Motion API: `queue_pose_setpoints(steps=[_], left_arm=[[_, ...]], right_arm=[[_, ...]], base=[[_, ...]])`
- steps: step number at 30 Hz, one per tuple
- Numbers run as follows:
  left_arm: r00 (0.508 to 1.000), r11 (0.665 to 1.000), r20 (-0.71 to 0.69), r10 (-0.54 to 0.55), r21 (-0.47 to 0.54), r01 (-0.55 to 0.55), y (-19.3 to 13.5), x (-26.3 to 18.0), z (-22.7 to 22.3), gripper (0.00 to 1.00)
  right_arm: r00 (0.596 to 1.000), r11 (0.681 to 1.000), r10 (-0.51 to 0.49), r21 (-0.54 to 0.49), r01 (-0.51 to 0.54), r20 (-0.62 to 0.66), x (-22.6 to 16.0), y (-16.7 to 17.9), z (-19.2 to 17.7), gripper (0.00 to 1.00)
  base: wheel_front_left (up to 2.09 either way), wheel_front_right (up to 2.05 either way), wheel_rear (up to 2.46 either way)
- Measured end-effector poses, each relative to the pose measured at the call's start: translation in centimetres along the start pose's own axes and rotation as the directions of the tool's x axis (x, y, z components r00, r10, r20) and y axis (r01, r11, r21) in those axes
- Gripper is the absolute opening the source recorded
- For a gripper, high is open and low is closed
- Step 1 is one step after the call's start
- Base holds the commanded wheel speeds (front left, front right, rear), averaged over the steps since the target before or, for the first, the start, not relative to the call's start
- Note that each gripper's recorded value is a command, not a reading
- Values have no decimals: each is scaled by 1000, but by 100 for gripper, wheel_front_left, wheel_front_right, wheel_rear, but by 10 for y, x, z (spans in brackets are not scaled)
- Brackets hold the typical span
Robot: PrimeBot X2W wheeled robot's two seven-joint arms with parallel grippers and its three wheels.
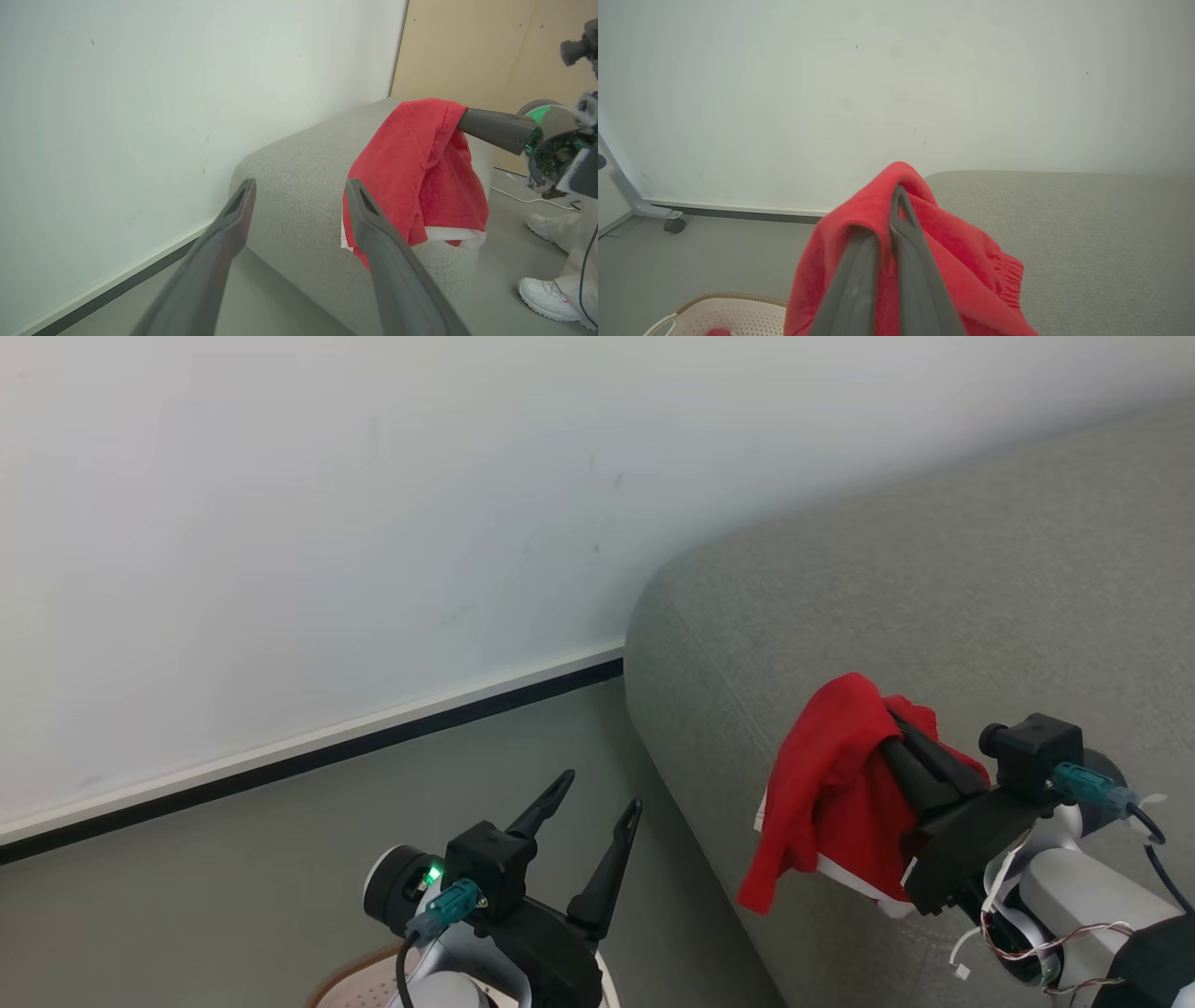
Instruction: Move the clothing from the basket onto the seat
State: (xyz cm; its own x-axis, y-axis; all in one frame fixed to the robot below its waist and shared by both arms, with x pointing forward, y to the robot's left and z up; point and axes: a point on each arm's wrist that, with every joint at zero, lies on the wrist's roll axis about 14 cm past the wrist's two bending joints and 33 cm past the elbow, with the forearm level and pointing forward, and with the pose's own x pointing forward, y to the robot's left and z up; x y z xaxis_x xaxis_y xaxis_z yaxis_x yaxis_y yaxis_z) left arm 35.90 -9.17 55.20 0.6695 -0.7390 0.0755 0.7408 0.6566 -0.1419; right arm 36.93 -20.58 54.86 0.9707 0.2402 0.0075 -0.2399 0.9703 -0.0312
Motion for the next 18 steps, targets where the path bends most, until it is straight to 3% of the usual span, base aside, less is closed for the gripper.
queue_pose_setpoints(steps=[11,18], left_arm=[[997,997,-21,-79,-17,79,-18,19,-14,100],[995,994,-8,-104,-32,104,-12,41,-16,100]], right_arm=[[993,993,-113,-11,113,33,-5,-39,13,0],[969,977,-206,-26,211,138,29,-88,64,0]], base=[[0,0,0],[0,0,0]])
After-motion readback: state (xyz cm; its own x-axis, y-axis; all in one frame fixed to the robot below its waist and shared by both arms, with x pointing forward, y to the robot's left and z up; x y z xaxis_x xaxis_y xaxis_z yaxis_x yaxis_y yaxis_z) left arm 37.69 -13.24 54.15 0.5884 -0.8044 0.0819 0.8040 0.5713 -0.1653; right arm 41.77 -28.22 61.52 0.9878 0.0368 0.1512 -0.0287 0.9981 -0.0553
